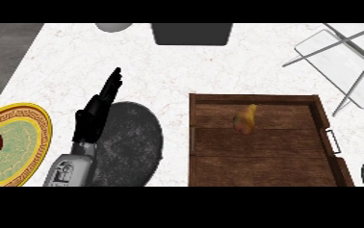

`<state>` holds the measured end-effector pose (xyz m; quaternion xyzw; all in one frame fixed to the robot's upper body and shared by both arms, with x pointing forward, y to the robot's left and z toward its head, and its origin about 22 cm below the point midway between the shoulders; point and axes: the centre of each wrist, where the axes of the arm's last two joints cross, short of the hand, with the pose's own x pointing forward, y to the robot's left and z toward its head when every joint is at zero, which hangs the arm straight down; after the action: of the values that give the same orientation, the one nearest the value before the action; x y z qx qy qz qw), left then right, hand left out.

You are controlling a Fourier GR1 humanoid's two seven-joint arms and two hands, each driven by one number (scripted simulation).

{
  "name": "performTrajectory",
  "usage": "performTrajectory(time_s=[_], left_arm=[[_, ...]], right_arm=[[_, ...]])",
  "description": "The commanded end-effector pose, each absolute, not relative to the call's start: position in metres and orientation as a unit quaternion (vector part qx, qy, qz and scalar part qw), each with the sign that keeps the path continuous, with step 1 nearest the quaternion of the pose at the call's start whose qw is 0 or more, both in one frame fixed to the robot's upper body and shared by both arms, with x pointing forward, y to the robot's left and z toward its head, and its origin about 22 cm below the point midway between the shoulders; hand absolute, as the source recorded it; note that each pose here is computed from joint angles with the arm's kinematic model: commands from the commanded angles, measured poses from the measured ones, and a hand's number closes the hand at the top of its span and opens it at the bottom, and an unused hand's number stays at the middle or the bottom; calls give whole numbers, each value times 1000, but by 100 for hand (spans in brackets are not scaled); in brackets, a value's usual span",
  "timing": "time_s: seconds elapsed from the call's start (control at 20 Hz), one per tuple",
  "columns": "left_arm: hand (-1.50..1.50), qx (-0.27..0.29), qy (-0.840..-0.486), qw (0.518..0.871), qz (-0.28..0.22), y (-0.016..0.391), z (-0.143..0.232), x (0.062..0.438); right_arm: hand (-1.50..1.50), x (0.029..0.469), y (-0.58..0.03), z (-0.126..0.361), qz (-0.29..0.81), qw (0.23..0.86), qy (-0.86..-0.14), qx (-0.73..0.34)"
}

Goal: Pick the can from the tray and place it in the tiered shelf

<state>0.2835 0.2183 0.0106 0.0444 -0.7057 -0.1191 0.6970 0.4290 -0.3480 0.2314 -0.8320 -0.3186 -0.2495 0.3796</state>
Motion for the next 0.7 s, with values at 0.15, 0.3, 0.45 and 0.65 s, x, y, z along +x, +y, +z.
performTrajectory(time_s=[0.15,0.3,0.45,0.65], left_arm=[[0,44,-708,696,-110,213,22,286],[0,46,-708,696,-108,217,11,289],[0,53,-706,697,-115,229,11,291],[0,57,-707,696,-115,223,17,284]], right_arm=[[-150,432,-318,254,-321,404,-364,-776],[-150,422,-323,271,-351,364,-375,-777],[-150,412,-321,296,-405,312,-420,-750],[-150,385,-325,328,-456,259,-410,-746]])
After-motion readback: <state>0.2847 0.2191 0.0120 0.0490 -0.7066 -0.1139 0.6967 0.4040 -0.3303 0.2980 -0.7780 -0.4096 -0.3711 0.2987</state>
